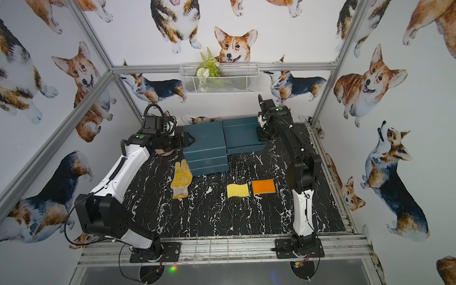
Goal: Take the sponge out of the drawer
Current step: Close the drawer of the storage box.
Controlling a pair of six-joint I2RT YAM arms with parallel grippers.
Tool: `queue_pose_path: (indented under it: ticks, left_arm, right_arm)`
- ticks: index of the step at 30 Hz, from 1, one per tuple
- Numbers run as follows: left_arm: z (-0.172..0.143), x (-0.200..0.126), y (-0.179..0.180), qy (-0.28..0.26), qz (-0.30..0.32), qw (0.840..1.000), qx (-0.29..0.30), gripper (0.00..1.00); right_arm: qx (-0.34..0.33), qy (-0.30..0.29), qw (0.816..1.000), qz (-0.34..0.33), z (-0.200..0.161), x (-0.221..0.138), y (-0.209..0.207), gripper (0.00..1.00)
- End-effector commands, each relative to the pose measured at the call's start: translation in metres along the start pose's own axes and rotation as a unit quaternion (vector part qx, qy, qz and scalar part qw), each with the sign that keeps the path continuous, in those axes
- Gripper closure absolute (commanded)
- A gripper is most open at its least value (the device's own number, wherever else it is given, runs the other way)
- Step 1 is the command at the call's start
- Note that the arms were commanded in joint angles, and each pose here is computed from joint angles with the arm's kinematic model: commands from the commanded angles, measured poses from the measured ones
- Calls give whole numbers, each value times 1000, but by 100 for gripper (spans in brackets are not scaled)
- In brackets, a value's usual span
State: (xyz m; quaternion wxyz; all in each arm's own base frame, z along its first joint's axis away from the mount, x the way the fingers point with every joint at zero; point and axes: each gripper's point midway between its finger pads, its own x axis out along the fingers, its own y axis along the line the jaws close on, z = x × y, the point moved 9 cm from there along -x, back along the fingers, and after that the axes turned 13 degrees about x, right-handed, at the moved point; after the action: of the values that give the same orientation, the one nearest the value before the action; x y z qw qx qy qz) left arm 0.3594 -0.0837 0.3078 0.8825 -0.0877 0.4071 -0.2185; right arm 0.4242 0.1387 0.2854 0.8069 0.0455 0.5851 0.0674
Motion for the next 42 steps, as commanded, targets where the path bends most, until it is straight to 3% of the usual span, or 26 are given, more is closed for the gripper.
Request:
queue_pose_path:
  ticks: [1, 17, 30, 42]
  left_arm:
    - [8, 5, -3, -12, -28, 1000, 7, 0]
    - [13, 18, -5, -20, -70, 997, -5, 0]
    - [16, 24, -13, -16, -97, 995, -5, 1]
    - [21, 29, -26, -25, -123, 992, -9, 1]
  right_arm:
    - [-3, 19, 999, 34, -4, -2, 6, 100]
    - [-17, 53, 998, 16, -17, 16, 7, 100]
    - [-30, 23, 999, 11, -11, 4, 20, 100]
    - [5, 2, 998, 61, -13, -7, 54, 100]
